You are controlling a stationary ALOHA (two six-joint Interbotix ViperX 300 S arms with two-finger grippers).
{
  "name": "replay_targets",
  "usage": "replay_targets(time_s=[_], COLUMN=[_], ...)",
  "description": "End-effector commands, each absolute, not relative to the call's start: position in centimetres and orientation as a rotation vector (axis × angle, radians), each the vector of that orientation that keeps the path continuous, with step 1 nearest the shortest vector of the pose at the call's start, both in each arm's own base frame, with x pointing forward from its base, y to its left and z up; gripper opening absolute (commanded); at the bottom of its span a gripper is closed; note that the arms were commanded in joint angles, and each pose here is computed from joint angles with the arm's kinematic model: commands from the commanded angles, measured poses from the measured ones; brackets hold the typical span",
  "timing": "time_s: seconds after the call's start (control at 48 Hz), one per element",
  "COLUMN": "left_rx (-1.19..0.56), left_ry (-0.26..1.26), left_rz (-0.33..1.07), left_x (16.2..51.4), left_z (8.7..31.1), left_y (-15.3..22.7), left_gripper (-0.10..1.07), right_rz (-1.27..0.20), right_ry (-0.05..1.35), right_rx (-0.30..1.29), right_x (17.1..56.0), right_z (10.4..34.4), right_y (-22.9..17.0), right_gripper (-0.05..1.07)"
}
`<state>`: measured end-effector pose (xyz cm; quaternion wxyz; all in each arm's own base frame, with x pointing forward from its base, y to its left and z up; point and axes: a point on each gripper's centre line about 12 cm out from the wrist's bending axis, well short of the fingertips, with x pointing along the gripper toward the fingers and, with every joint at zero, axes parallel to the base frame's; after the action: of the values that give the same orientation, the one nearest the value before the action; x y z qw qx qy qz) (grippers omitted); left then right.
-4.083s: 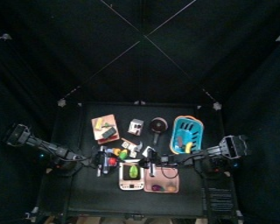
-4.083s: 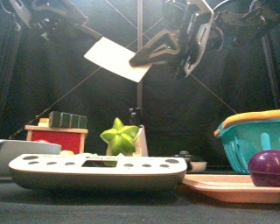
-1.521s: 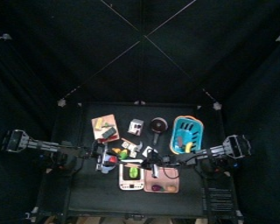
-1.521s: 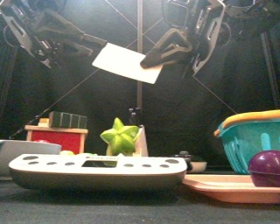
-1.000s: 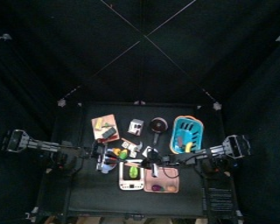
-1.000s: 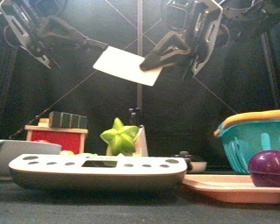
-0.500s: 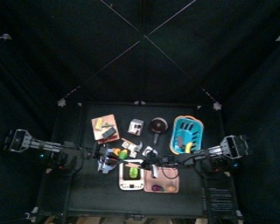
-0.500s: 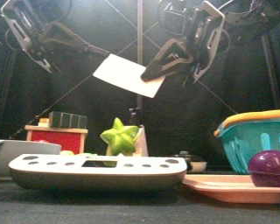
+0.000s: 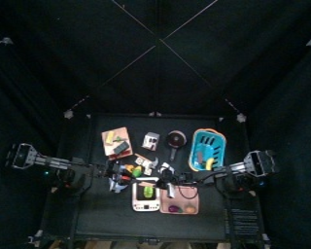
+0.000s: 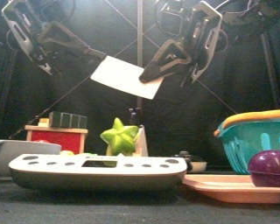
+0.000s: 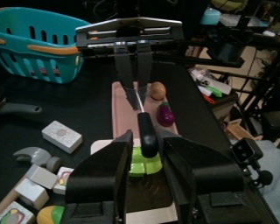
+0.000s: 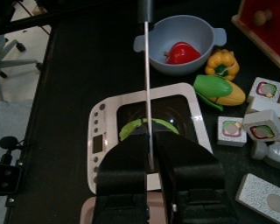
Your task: Regrasp cleaver
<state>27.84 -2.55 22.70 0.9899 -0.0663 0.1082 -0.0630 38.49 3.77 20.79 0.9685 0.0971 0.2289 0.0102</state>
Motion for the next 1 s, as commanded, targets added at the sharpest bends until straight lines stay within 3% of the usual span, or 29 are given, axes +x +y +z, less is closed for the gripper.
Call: replay_targets(time_s=[0.0, 0.167, 0.458, 0.979], left_rx=[-0.134, -0.135, -0.132, -0.135], left_ry=[0.191, 0.201, 0.214, 0.272], left_rz=[-0.128, -0.125, -0.126, -0.16], left_x=[28.5, 28.6, 28.4, 27.2], left_z=[23.6, 23.3, 22.8, 20.7], left_y=[-2.6, -2.6, -2.6, -3.6], left_gripper=[0.68, 0.62, 0.3, 0.3], right_rz=[0.024, 0.024, 0.031, 0.039], right_ry=[0.415, 0.417, 0.443, 0.437], right_rx=[0.199, 0.199, 0.198, 0.193], right_x=[38.9, 38.9, 38.8, 38.6], right_z=[22.4, 22.4, 22.1, 23.0], right_y=[3.7, 3.7, 4.0, 4.1], right_gripper=[0.3, 0.3, 0.29, 0.29])
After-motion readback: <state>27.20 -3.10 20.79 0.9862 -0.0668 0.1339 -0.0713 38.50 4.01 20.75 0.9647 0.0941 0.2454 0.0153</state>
